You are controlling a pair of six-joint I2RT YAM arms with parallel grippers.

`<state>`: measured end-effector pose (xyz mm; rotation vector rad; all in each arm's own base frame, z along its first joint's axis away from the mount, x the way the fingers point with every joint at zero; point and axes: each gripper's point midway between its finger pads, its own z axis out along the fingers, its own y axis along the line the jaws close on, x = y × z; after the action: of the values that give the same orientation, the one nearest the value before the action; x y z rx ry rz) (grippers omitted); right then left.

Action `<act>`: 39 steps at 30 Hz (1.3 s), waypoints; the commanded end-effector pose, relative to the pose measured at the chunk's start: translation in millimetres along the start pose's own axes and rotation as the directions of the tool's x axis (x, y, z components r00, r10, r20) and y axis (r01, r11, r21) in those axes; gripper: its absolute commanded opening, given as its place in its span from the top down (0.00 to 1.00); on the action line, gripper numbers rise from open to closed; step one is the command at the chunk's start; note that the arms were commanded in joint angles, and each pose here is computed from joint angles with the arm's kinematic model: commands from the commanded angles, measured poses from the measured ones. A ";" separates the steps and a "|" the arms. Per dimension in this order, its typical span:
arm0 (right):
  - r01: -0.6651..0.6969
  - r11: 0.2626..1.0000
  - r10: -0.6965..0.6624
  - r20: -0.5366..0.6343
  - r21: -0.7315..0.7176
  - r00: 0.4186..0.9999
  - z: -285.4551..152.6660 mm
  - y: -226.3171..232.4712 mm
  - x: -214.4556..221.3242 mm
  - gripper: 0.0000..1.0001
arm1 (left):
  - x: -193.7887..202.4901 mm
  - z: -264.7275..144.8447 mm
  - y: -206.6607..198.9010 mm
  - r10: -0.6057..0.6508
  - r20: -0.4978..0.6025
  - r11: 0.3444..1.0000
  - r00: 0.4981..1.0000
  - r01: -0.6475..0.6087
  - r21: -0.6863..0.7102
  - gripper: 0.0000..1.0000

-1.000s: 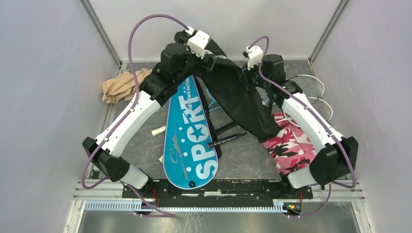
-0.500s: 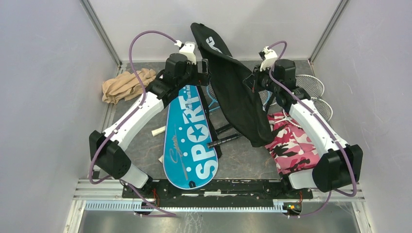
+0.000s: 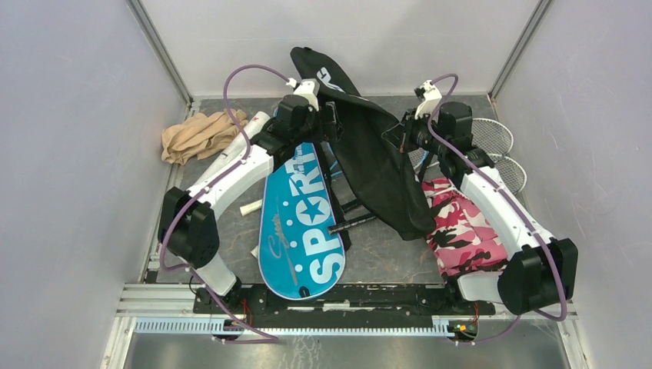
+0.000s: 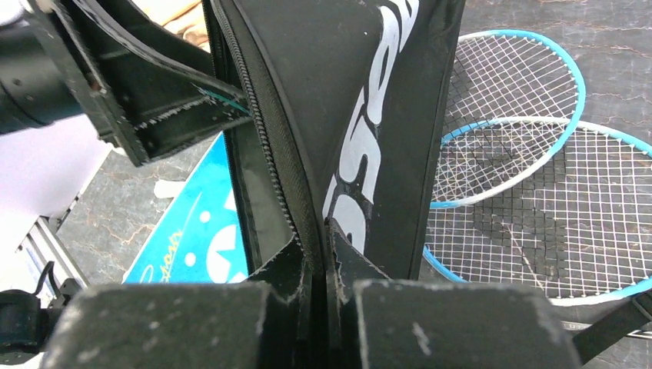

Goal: Pack up the badminton gear
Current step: Open the racket bag at the center of the board.

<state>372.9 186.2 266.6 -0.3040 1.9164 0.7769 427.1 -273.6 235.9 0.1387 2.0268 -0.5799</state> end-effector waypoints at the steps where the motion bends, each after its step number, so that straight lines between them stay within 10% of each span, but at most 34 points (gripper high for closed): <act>1: 0.026 0.998 -0.019 0.112 -0.057 0.994 -10.8 15.2 -29.6 1.00 | -8.5 -0.4 -7.3 -0.074 0.063 0.996 0.995 0.071 0.044 0.08; 9: 0.009 0.997 0.000 0.109 -0.078 0.994 -8.5 13.5 -23.3 1.00 | -1.5 8.9 -19.9 -0.126 0.031 0.977 0.992 0.119 0.175 0.36; 17: 0.031 0.992 -0.022 0.076 -0.122 0.997 -6.5 14.5 -4.5 1.00 | -27.9 -2.2 5.3 -0.183 0.049 0.957 0.982 0.166 0.237 0.96; 20: 0.062 0.982 -0.049 0.075 -0.176 0.996 -8.0 23.6 -3.1 0.92 | -42.9 -12.2 11.8 -0.125 0.088 0.969 0.988 0.102 0.226 0.98; 29: 0.213 0.935 -0.221 0.004 -0.283 0.975 -17.7 39.4 0.5 0.19 | -94.7 -68.5 9.4 0.163 0.145 0.974 0.976 -0.183 0.133 0.98; 39: 0.401 0.915 -0.395 -0.124 0.030 0.910 -41.1 -17.4 -8.1 0.09 | -138.8 -135.3 10.1 0.431 0.057 0.900 0.900 -0.434 0.035 0.98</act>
<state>347.8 187.5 281.3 -0.7213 1.8287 0.7282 416.6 -208.3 381.3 0.4162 1.8521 -0.5123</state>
